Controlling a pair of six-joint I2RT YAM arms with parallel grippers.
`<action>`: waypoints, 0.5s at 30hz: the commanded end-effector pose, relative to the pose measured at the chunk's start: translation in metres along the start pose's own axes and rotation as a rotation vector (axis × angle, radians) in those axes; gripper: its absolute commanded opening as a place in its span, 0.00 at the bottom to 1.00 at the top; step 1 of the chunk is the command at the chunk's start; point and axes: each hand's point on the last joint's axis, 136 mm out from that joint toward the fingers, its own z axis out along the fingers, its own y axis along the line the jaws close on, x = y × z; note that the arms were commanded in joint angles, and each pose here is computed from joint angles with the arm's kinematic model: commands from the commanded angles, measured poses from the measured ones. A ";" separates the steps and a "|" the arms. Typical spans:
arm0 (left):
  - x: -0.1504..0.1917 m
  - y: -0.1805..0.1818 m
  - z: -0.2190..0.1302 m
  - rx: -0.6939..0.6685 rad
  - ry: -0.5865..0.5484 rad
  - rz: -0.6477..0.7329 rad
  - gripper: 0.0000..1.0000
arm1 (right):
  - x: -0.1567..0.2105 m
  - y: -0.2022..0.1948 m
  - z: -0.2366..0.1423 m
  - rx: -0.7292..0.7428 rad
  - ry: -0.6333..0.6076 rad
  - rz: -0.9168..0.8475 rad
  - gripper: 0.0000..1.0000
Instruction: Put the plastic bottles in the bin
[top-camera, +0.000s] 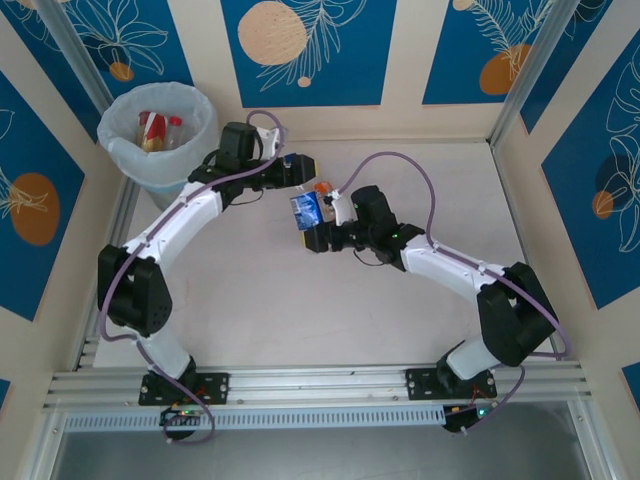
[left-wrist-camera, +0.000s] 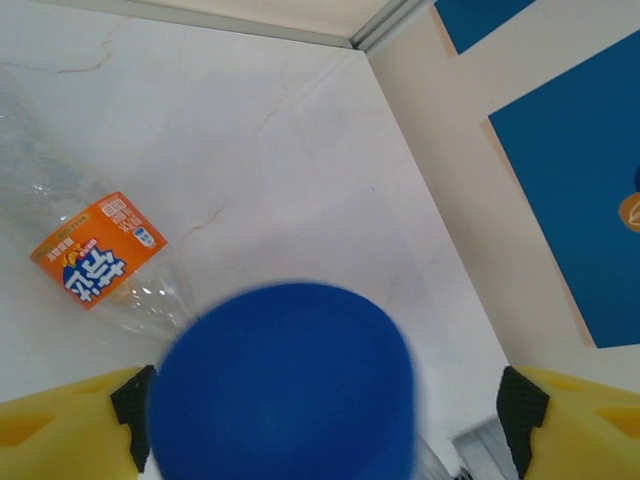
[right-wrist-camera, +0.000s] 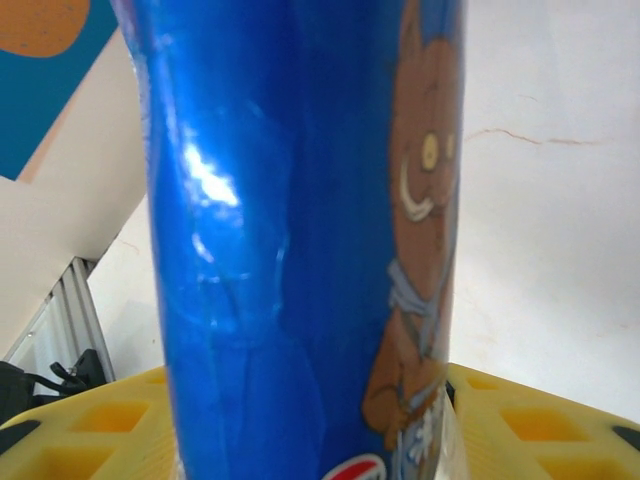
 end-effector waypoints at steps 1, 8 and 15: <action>-0.008 -0.006 -0.001 -0.011 -0.018 0.038 0.79 | -0.013 0.017 0.004 -0.059 -0.018 -0.048 0.38; -0.005 -0.009 -0.001 0.010 -0.008 0.044 0.60 | -0.011 0.017 0.007 -0.061 -0.014 -0.035 0.39; -0.004 -0.012 -0.002 0.025 -0.003 0.045 0.50 | -0.015 0.015 0.009 -0.049 -0.029 -0.032 0.45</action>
